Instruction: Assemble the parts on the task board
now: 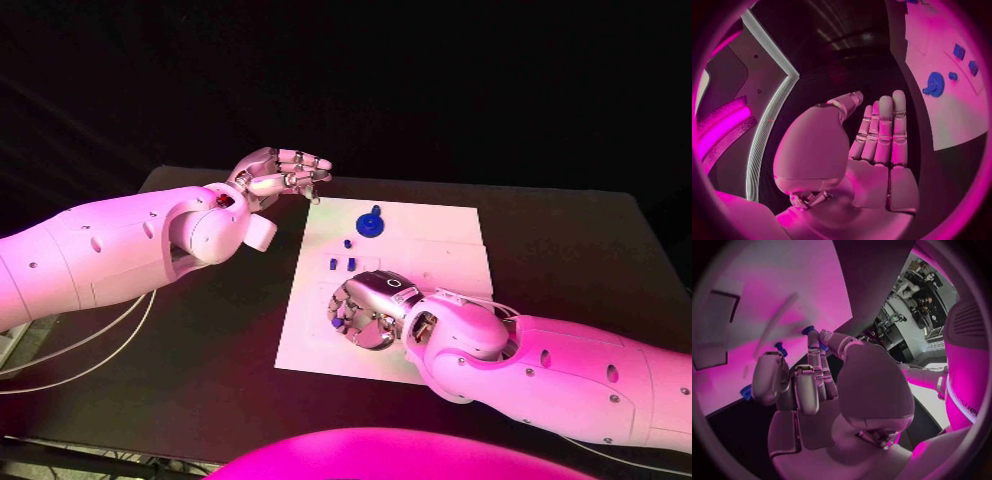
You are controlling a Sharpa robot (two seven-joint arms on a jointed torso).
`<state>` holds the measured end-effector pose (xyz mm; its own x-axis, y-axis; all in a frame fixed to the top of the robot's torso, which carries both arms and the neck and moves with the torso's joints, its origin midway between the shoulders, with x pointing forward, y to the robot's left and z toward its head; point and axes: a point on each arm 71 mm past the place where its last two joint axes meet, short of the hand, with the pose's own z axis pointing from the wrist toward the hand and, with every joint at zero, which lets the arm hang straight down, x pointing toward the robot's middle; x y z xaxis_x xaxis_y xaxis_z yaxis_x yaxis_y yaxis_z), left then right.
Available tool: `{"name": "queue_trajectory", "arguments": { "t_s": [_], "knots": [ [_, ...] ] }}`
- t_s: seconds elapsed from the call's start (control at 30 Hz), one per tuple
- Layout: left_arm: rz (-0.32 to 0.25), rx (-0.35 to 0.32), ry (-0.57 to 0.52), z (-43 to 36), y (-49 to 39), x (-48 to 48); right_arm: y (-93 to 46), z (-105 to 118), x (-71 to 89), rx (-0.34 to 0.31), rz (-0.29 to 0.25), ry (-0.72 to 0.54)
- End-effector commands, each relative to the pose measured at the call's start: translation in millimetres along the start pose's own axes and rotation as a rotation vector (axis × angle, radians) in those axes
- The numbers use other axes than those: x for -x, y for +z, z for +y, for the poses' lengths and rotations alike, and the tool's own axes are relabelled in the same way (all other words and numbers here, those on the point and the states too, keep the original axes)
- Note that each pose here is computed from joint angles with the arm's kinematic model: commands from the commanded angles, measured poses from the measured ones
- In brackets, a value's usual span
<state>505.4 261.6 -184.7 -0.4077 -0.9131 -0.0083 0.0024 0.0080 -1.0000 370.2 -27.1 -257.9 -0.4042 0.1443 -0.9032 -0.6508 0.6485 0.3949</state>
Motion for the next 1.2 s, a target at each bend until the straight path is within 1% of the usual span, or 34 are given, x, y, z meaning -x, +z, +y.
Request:
{"name": "queue_trajectory", "arguments": {
  "t_s": [0.03, 0.2, 0.43, 0.63, 0.83, 0.97, 1.03, 1.07, 1.1, 1.2],
  "knots": [
    [0.016, -0.007, -0.007, -1.2, 0.3, -2.1, -1.0, -4, -6.8, -0.031, 0.043, -0.025],
    [0.016, -0.005, -0.007, -1.1, 0.1, -1.9, -2.0, -6, -5.5, -0.037, 0.026, -0.019],
    [0.015, -0.005, -0.007, -1.1, -0.2, -1.4, -5.5, -5, -2.3, -0.027, -0.012, -0.005],
    [0.013, -0.004, -0.006, -1.1, -0.7, -0.5, -11.1, -5, 0.5, -0.021, -0.033, 0.006],
    [0.013, -0.003, -0.006, -1.0, -1.1, 0.2, -18.9, -6, 6.3, -0.013, -0.072, 0.025],
    [0.012, -0.002, -0.006, -0.9, -1.1, 0.6, -26.6, -8, 13.8, -0.005, -0.113, 0.044],
    [0.013, -0.002, -0.006, -0.9, -1.2, 0.7, -32.8, -12, 21.4, -0.002, -0.152, 0.061],
    [0.013, -0.002, -0.006, -0.9, -1.2, 0.7, -32.8, -12, 21.4, -0.002, -0.152, 0.061],
    [0.013, -0.003, -0.006, -0.9, -1.3, 0.8, -37.1, -15, 27.5, -0.002, -0.180, 0.082],
    [0.012, -0.003, -0.006, -0.8, -1.7, 1.6, -47.4, -28, 42.2, -0.016, -0.233, 0.135]
  ]
}}
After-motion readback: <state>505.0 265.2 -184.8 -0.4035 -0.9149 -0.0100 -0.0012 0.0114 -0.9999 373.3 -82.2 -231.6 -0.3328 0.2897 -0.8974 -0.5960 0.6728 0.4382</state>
